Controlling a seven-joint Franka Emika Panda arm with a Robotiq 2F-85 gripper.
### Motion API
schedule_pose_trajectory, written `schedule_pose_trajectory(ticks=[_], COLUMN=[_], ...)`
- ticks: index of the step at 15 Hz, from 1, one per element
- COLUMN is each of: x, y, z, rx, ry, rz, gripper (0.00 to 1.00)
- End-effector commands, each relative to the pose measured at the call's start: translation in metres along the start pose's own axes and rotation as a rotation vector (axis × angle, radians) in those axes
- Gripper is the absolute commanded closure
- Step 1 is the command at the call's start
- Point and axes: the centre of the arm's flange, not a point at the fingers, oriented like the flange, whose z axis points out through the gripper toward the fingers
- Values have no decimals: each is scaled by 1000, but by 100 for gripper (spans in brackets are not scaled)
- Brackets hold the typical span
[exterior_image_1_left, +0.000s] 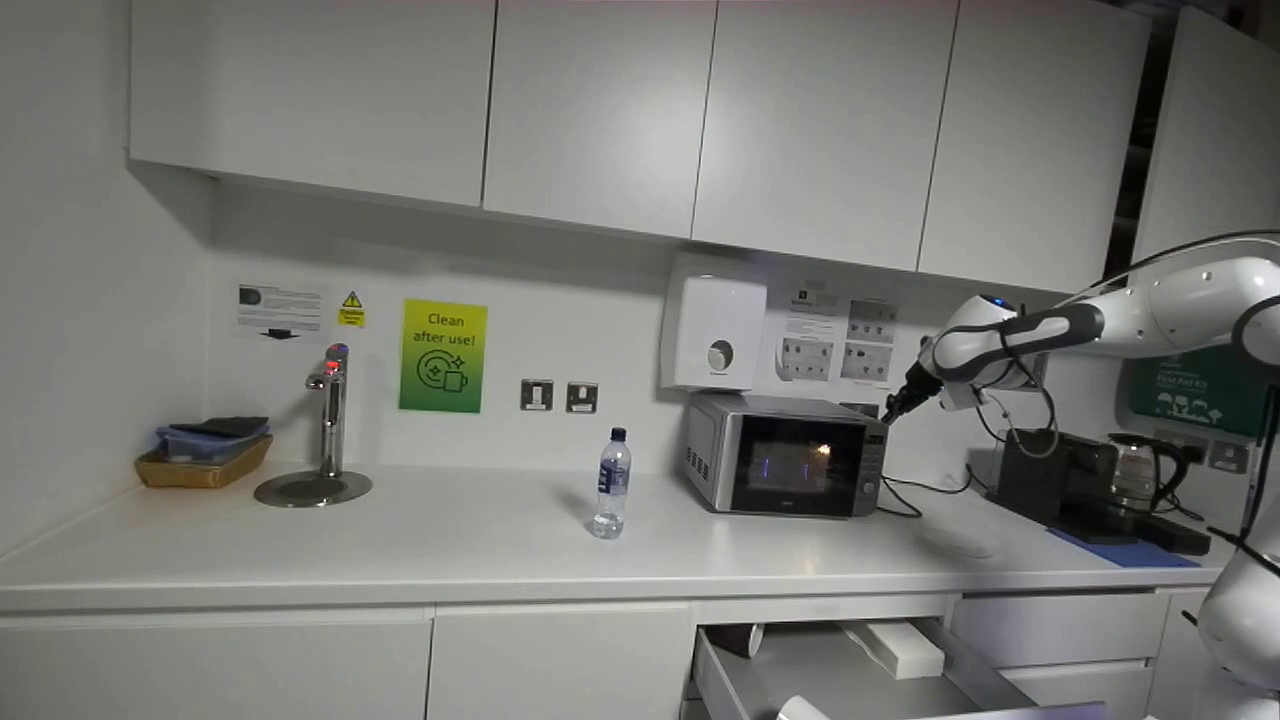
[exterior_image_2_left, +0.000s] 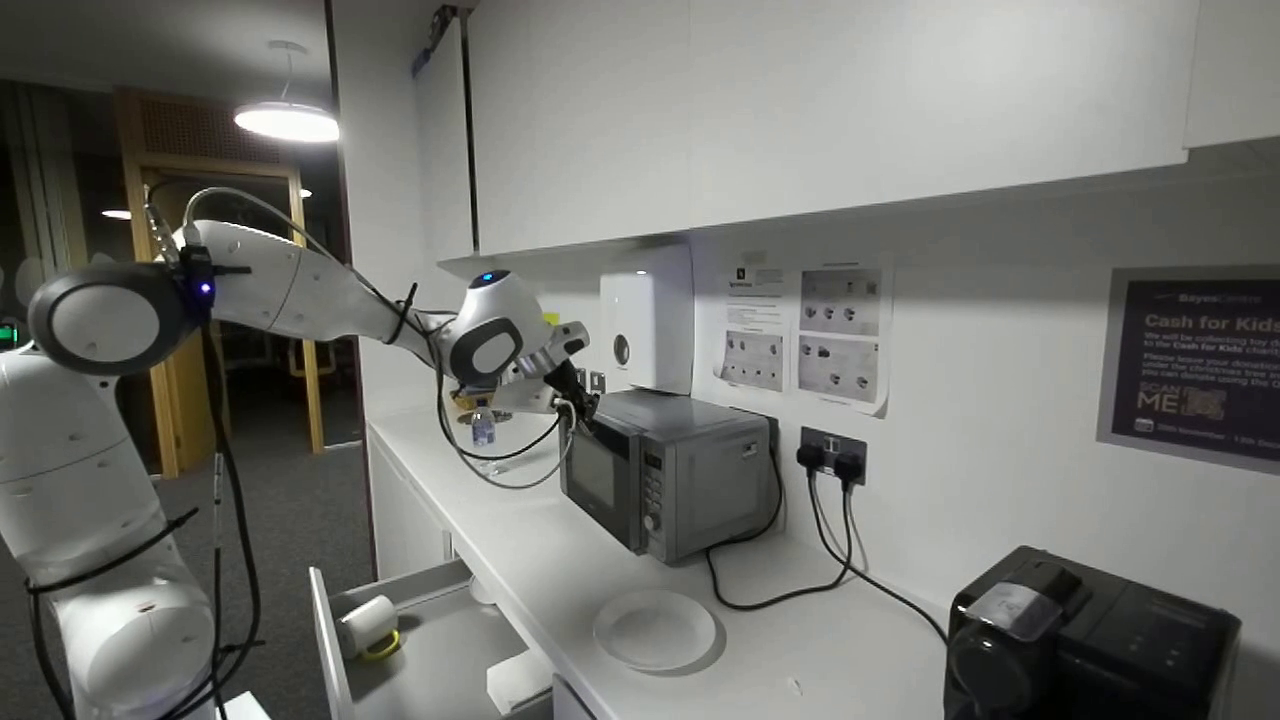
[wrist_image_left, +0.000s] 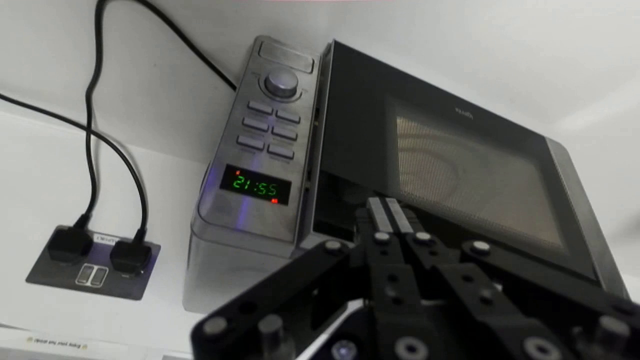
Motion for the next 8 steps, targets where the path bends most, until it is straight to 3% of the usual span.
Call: schedule_pose_trajectory(ticks=[1, 4, 8], x=[27, 33, 16], y=[5, 11, 28], z=[-2, 9, 32], rx=[19, 49, 70], ry=[97, 163, 295], rz=[-21, 0, 56], gripper=[100, 100, 100])
